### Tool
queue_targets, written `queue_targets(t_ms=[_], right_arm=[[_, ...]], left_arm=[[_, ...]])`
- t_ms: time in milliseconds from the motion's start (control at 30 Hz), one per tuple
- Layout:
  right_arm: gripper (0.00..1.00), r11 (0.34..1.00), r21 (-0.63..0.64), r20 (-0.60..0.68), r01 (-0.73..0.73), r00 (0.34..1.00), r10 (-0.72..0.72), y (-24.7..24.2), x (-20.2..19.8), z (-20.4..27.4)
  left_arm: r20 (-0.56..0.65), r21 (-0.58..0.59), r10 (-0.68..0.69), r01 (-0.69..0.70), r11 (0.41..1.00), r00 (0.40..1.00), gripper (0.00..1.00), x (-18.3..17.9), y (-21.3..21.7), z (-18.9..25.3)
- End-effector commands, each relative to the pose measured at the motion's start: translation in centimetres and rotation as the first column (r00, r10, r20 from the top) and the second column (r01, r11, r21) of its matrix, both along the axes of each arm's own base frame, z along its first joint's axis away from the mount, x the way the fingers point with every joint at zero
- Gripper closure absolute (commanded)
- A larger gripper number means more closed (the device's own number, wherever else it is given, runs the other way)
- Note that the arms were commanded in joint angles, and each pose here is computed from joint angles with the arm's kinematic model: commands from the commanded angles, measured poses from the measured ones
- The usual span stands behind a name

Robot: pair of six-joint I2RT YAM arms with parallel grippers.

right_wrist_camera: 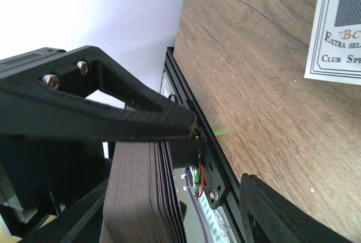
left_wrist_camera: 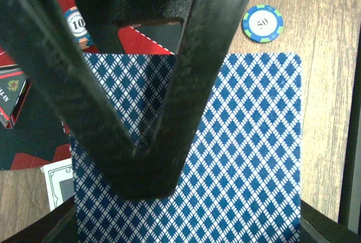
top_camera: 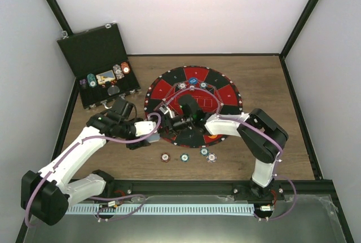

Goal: Distribute texas hold em gaming equipment

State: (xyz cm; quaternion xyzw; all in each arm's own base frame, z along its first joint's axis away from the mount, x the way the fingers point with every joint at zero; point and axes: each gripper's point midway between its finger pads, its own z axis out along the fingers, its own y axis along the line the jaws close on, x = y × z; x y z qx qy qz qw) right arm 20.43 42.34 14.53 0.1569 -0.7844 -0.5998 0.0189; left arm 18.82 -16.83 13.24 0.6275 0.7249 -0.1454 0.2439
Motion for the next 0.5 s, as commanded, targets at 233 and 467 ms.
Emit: queue_targets(t_ms=[233,467], right_arm=[[0.43,1.000,0.022,0.043,0.002,0.999,-0.003,-1.0,-0.1,2.1],[0.43,0.999,0.026,0.032,-0.027,0.999,0.026,-0.2,-0.8,1.8]], left_arm=[[0.036,-0.027,0.007,-0.006,1.000,0.999,0.86,1.3,-0.3,0.9],[0.031,-0.025,0.009,-0.009,1.000,0.999,0.86,1.7,-0.4,0.7]])
